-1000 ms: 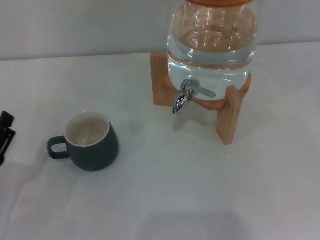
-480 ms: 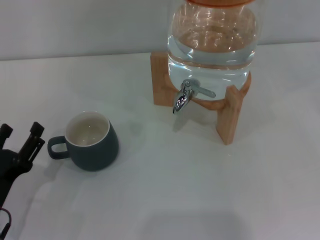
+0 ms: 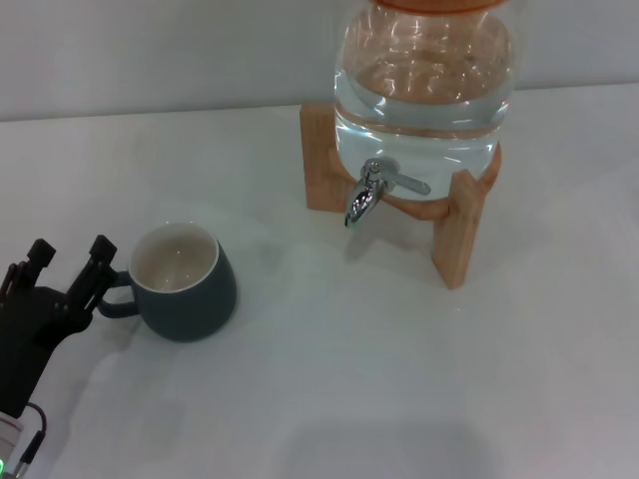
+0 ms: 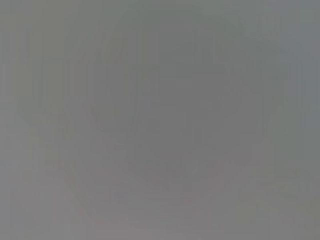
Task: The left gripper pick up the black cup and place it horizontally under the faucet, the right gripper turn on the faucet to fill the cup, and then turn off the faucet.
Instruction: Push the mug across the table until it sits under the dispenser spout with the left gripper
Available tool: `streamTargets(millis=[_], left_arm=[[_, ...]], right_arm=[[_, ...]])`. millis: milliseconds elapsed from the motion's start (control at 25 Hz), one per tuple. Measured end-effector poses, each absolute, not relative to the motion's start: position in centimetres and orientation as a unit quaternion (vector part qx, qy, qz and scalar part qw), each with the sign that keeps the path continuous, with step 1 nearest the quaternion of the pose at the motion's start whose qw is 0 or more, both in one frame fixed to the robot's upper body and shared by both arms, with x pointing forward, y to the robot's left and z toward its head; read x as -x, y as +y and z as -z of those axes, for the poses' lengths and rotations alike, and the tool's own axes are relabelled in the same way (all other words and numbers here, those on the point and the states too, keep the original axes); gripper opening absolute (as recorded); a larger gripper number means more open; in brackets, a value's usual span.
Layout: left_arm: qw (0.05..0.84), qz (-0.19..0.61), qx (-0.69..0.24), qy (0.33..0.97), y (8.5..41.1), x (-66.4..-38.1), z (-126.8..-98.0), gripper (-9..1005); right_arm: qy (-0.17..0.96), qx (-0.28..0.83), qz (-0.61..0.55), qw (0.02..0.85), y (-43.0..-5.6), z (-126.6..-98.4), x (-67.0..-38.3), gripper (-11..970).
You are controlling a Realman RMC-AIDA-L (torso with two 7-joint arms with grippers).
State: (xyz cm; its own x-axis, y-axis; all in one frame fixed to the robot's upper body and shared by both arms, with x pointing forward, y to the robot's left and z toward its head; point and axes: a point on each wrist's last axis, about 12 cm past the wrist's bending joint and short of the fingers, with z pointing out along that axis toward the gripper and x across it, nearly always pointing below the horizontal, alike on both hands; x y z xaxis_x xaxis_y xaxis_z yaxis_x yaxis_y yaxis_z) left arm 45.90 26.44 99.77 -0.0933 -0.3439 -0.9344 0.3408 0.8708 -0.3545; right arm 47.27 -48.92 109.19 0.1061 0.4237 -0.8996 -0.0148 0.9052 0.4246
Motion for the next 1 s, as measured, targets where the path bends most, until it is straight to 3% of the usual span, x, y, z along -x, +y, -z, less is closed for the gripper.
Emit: streamTargets(millis=[560,1000], left_arm=[[0.703,0.205,-0.024,0.681,27.4,-44.2,-99.8,879],[0.709,0.222,-0.011,0.670,27.1,-41.8,-99.6,879]], right_arm=[[0.658,-0.167,-0.138,0.721,-49.2,-108.9,-47.3,841],[0.659,-0.163,-0.136,0.722,-49.4,-109.0,-47.3,841]])
